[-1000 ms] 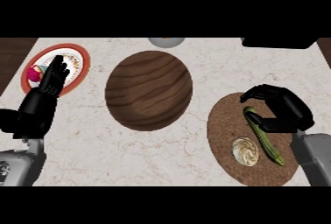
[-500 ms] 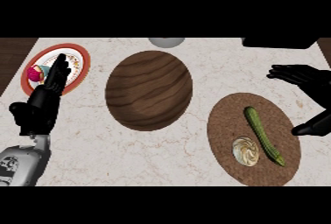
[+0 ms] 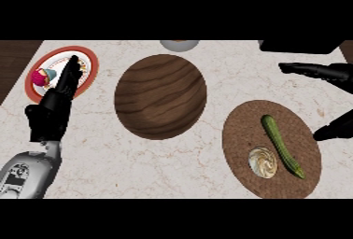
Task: Pick the squash from the placemat and place it in the bowl
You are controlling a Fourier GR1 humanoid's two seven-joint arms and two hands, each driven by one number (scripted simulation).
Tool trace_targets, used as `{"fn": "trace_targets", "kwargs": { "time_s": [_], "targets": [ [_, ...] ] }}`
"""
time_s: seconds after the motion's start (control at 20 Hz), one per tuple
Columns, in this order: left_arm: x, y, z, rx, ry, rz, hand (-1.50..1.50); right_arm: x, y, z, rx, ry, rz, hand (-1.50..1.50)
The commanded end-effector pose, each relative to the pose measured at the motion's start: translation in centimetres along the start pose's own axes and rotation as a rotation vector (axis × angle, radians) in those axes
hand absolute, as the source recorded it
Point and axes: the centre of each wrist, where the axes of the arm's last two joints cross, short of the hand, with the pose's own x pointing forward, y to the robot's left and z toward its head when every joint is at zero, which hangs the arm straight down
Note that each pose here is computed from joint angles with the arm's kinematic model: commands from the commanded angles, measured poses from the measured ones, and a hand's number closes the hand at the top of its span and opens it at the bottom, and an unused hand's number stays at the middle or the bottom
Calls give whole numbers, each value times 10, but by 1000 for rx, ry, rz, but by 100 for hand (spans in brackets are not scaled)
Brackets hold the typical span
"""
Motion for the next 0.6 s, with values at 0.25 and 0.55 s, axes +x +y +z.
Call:
{"fn": "trace_targets", "kwargs": {
  "time_s": [0.25, 0.55],
  "targets": [
    [3, -5, 2, 11, -2, -10, 0, -11, 38, -11, 400, -90, 76, -150],
    [-1, -12, 2, -1, 10, 0, 0, -28, 42, -7, 497, -61, 201, -150]
  ]
}}
